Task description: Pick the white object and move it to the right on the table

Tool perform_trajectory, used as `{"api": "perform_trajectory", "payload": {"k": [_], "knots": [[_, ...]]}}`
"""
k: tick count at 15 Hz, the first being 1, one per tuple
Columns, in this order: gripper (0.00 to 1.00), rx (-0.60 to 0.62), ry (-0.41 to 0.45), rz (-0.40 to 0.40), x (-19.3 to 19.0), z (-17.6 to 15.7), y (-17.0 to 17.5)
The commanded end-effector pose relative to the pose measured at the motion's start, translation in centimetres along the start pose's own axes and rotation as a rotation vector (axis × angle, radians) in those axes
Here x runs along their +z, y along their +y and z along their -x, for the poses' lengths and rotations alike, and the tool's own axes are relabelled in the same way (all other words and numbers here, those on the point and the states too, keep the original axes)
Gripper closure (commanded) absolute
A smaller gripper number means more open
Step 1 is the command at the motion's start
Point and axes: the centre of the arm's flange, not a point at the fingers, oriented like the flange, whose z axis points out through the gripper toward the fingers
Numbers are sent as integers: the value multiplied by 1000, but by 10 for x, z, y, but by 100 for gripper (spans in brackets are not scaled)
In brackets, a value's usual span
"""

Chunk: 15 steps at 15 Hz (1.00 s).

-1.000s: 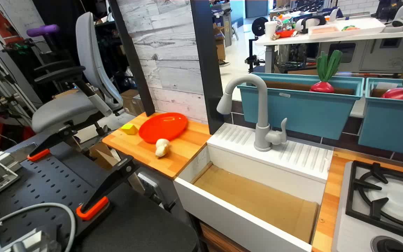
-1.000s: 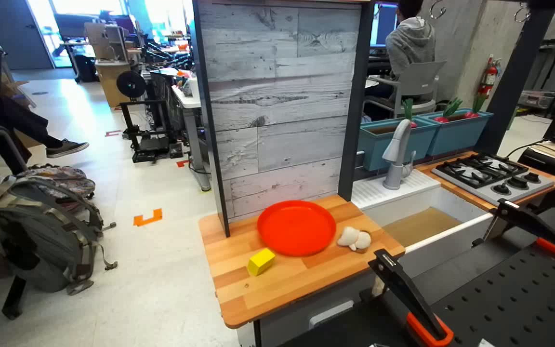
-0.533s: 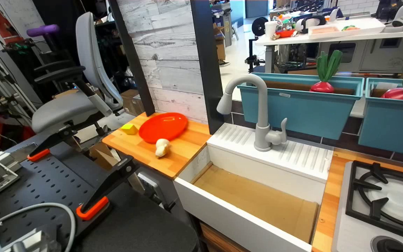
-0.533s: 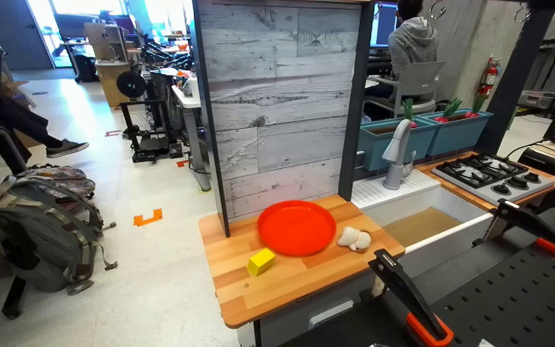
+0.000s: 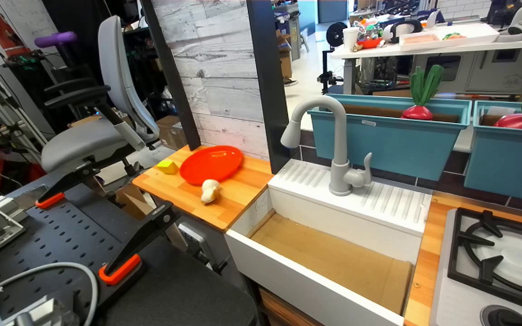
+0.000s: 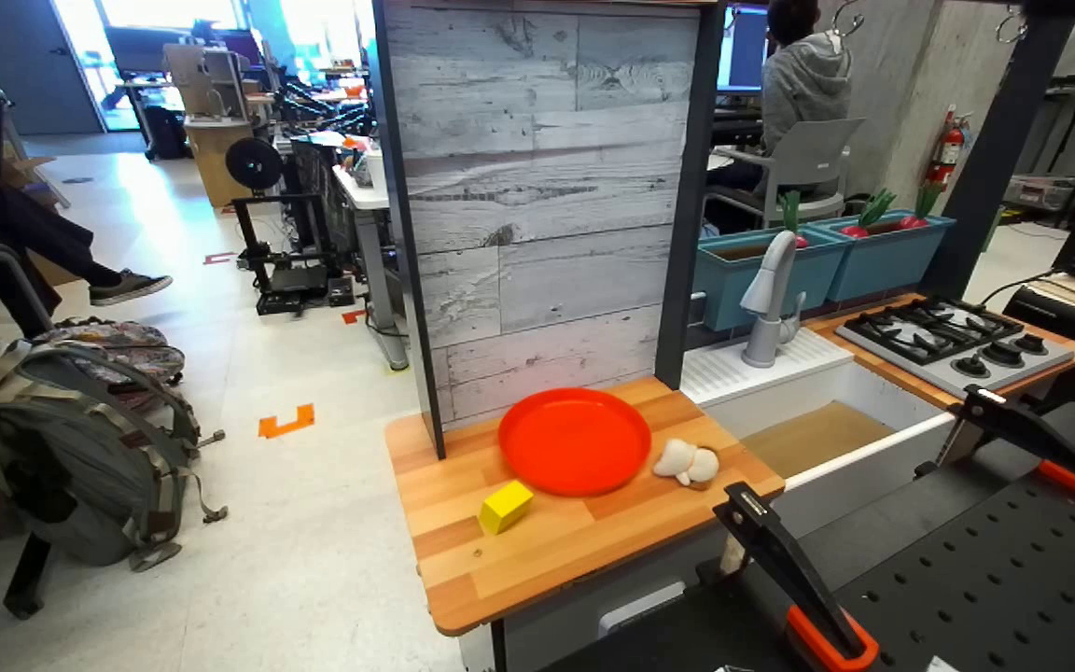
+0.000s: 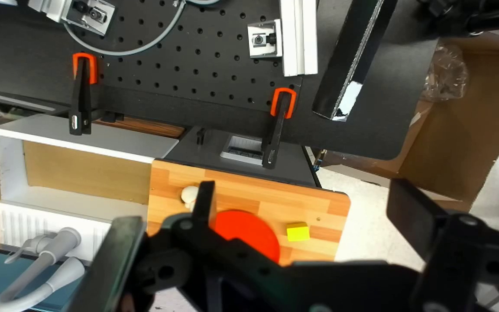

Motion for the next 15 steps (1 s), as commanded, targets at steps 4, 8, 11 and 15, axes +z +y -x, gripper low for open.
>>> {"api": "perform_trajectory", "payload": {"k": [4,8,11,15], "knots": [[0,49,25,-18,2,-12,6],[0,113,69,-54,4,-37,25],[0,159,90,-76,12,-56,42],[0,222,103,-120,28,-85,68]]}}
